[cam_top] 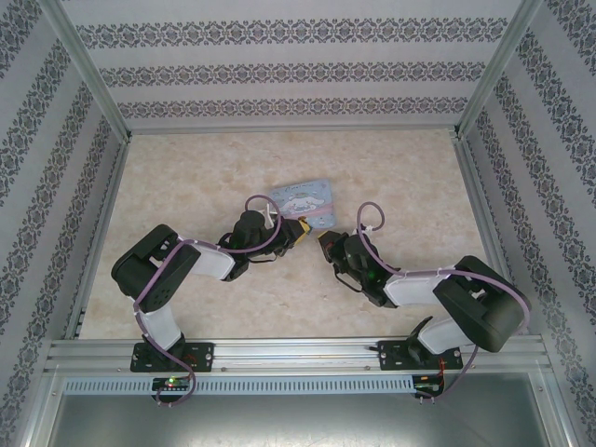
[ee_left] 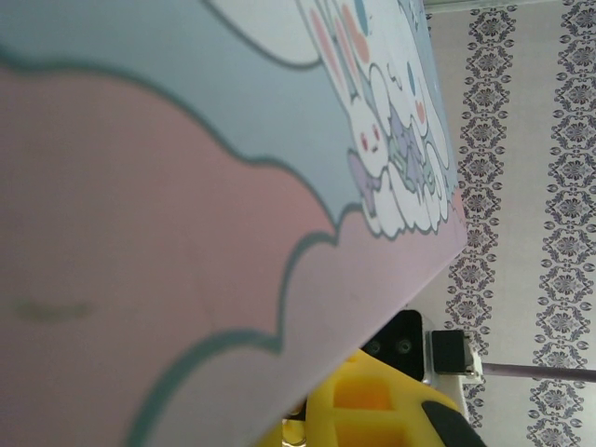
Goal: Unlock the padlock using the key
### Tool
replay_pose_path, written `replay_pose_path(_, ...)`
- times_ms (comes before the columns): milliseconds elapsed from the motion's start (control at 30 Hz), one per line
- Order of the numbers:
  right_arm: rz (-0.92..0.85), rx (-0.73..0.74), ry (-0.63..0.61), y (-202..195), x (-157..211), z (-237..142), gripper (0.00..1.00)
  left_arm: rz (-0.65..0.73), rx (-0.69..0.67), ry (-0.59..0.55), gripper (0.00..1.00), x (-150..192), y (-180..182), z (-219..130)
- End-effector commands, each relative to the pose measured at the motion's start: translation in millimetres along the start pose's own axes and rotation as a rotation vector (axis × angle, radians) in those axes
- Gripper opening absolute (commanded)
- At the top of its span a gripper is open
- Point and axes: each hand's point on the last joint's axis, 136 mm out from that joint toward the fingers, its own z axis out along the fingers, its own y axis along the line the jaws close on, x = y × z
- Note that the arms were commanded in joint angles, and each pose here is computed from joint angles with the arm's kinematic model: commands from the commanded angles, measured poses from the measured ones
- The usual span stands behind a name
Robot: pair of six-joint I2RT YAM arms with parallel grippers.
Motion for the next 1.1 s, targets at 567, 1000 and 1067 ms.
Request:
replay_pose_path(567, 0.009, -0.057, -0.007, 20, -5, 10, 0.00, -0.017, 0.117, -0.009, 0.00, -2, -28, 2)
replay_pose_path(1000, 0.012, -0.080, 0.011, 29, 1, 15, 0.00, -0.052, 0.171, 0.005, 0.00, 4, -42, 6)
replay_pose_path(1067, 0.017, -0.086, 0.014, 30, 1, 16, 0.00, -0.057, 0.180, 0.009, 0.00, 5, -44, 8)
